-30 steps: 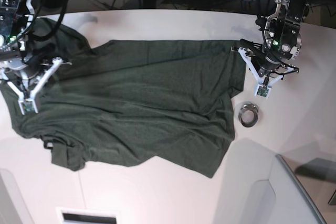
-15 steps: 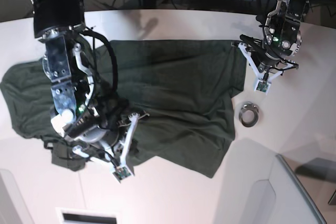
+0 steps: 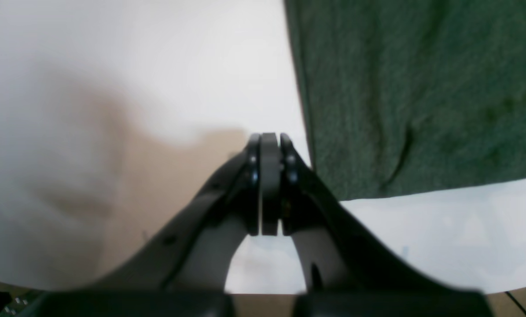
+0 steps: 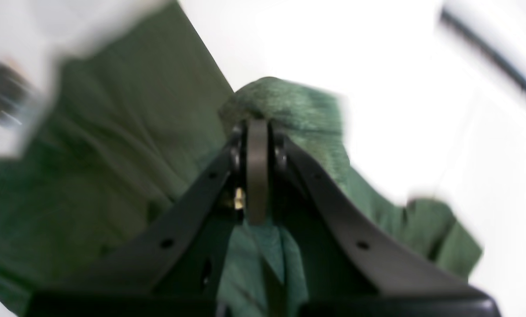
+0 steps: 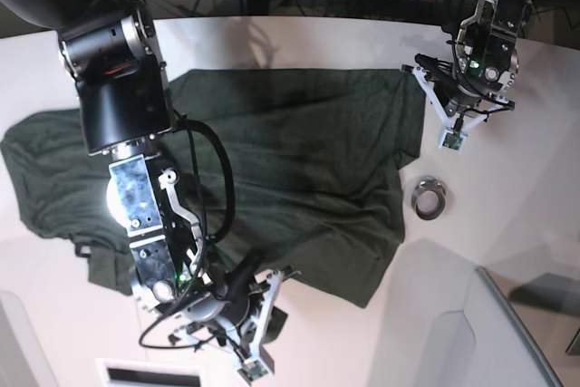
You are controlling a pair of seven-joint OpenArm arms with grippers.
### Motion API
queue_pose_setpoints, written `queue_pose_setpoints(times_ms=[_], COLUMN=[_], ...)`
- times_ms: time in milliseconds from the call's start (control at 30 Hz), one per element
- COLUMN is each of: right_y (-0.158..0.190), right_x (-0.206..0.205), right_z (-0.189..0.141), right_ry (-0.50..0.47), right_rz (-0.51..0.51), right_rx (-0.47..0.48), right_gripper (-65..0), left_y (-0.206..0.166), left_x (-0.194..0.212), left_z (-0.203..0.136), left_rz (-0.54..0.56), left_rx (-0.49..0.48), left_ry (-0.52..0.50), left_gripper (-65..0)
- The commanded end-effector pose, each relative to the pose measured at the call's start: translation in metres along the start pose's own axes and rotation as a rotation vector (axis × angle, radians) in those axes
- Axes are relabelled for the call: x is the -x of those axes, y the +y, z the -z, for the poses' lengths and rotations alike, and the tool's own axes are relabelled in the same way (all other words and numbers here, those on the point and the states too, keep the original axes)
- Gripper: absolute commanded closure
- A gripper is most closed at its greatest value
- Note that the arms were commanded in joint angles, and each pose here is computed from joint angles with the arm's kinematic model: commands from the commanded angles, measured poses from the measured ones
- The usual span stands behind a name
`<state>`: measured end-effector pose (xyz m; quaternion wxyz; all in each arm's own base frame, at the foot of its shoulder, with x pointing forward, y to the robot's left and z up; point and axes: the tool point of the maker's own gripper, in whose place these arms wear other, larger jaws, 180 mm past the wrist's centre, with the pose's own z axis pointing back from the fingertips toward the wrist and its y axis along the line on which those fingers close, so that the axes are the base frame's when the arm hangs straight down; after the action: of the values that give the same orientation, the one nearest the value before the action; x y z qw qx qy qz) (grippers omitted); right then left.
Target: Layout the t-shirt on the table in an organized manner, then fold the t-shirt properly
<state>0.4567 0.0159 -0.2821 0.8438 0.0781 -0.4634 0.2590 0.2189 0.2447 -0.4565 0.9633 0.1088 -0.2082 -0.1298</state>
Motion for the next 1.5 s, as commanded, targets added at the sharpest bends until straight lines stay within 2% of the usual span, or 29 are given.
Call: queue_pose_setpoints(times_ms=[0, 133, 233, 333, 367, 400, 433, 500, 533, 600, 667, 700, 800, 900, 933, 1033, 1100, 1233, 1333, 1467], right_y=[-0.015, -0.010, -0.006, -0.002, -0.002, -0.002, -0.002, -0.017, -0.025, -0.042, -0.081, -0.101, -0.162, -0.193, -0.195, -0.206, -0.208, -0.217, -0.221, -0.209], right_x=[-0.025, -0.035, -0.009, 0.011, 0.013, 0.015, 0.020, 0.028, 0.023, 0.019, 0.023, 0.038, 0.126, 0.216, 0.239, 0.291, 0.325, 0.366, 0.385, 0.395], right_z=[-0.006, 0.005, 0.029, 0.044, 0.045, 0.045, 0.044, 0.035, 0.027, 0.005, -0.033, -0.051, -0.113, -0.166, -0.180, -0.202, -0.203, -0.201, -0.198, -0.181], right_ry=[-0.058, -0.050, 0.048, 0.072, 0.074, 0.086, 0.115, 0.176, 0.171, 0.121, 0.034, 0.034, 0.138, 0.194, 0.193, 0.197, 0.220, 0.172, 0.161, 0.161], right_rz=[-0.017, -0.008, 0.015, 0.037, 0.040, 0.039, 0.037, 0.021, 0.007, 0.017, 0.128, 0.196, 0.470, 0.673, 0.716, 0.826, 0.937, 1.143, 1.215, 1.290], right_rx=[0.039, 0.019, -0.010, -0.029, -0.031, -0.030, -0.031, 0.000, 0.019, 0.069, 0.173, 0.227, 0.420, 0.581, 0.600, 0.615, 0.602, 0.587, 0.586, 0.528], right_gripper=[-0.8, -0.8, -1.7, -3.5, -7.2, -14.3, -22.5, -44.0, -53.7, -64.8, -65.0, -65.0, -65.0, -65.0, -65.0, -65.0, -65.0, -65.0, -65.0, -65.0], left_y=[0.006, 0.007, 0.007, 0.007, 0.007, 0.007, 0.008, 0.008, 0.008, 0.008, 0.008, 0.008, 0.009, 0.020, 0.020, 0.021, 0.019, 0.018, 0.017, 0.018], left_x=[-0.007, 0.000, 0.000, -0.001, -0.001, -0.001, -0.001, -0.002, -0.002, -0.003, -0.004, -0.004, 0.007, 0.015, 0.018, 0.028, 0.031, 0.037, 0.040, 0.052], left_z=[-0.002, -0.002, -0.002, -0.003, -0.003, -0.003, -0.003, -0.003, -0.003, -0.003, -0.004, -0.004, -0.004, -0.010, -0.012, -0.020, -0.025, -0.034, -0.039, -0.041], left_rz=[0.005, -0.001, -0.001, -0.001, -0.001, -0.001, -0.002, -0.001, -0.001, -0.002, -0.003, -0.003, -0.014, -0.064, -0.076, -0.122, -0.149, -0.159, -0.176, -0.186], left_rx=[-0.014, -0.017, -0.017, -0.017, -0.017, -0.017, -0.018, -0.018, -0.018, -0.019, -0.018, -0.018, -0.015, -0.035, -0.024, 0.026, 0.066, 0.129, 0.153, 0.178], left_ry=[-0.026, -0.011, -0.011, -0.013, -0.013, -0.013, -0.013, -0.016, -0.016, -0.019, -0.022, -0.024, -0.011, -0.066, -0.093, -0.131, -0.153, -0.184, -0.204, -0.201], left_gripper=[0.0, 0.0, 0.0, 0.0, 0.0, 0.0, 0.0, 0.0, 0.0, 0.0, 0.0, 0.0, 0.0, 0.0, 0.0, 0.0, 0.0, 0.0, 0.0, 0.0])
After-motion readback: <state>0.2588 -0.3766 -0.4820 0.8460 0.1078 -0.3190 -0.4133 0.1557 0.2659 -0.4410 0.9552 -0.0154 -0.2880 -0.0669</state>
